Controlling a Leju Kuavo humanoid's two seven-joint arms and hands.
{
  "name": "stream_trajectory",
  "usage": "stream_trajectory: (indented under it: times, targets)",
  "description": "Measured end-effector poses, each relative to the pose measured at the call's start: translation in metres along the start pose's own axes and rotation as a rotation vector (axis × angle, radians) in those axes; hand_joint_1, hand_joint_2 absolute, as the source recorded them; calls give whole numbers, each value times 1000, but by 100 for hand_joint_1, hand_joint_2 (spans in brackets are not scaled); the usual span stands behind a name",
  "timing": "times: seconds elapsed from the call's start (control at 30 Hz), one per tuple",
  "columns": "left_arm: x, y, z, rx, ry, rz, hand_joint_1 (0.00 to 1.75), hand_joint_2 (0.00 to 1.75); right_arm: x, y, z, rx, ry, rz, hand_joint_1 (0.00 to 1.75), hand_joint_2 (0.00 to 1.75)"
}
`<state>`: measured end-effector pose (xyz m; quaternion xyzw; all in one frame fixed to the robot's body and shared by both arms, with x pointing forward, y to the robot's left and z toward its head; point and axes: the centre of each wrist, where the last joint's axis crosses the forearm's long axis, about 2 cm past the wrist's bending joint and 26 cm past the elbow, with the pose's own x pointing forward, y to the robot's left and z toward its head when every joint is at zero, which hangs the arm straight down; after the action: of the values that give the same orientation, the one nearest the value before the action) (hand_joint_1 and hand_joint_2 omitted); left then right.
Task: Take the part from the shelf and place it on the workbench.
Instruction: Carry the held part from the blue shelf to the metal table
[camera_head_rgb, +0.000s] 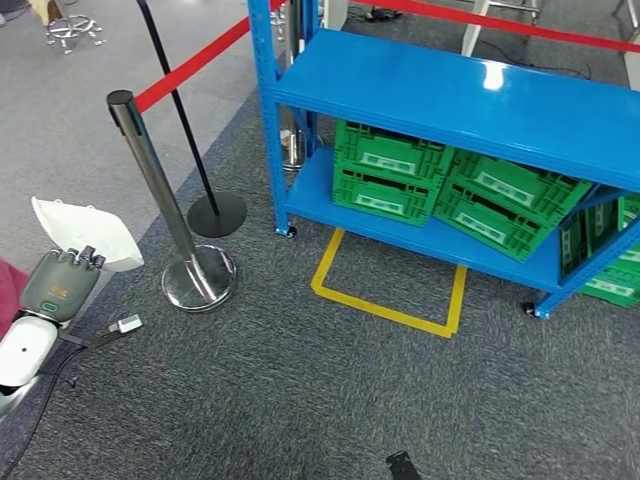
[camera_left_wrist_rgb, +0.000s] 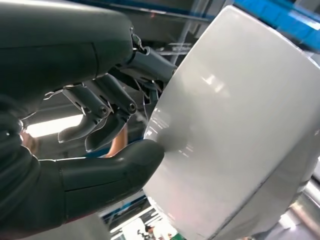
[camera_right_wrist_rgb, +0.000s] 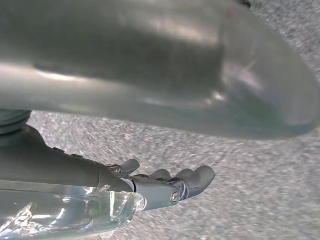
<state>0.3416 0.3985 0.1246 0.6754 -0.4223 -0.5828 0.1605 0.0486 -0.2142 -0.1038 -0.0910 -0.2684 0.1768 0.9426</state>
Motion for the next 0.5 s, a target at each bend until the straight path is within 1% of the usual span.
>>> stream_trajectory:
  times: [0.17, 0.27, 0.33, 0.43, 0.5]
  targets:
    - [3, 0, 1, 0, -6, 7, 175, 175, -2, 1, 1, 4, 5, 0, 0, 0]
    - [2, -2, 4, -4, 4, 5, 175, 175, -2, 1, 1, 8, 1, 7, 0, 0]
    - [-2, -6, 13, -13, 16, 2, 175, 175, 0, 1, 0, 12, -2, 15, 0, 0]
    - [-12, -17, 36, -42, 20, -12, 175, 175, 2, 2, 0, 17, -3, 22, 0, 0]
    - [-18, -21, 45, -57, 23, -23, 175, 175, 3, 4, 0, 20, -4, 23, 0, 0]
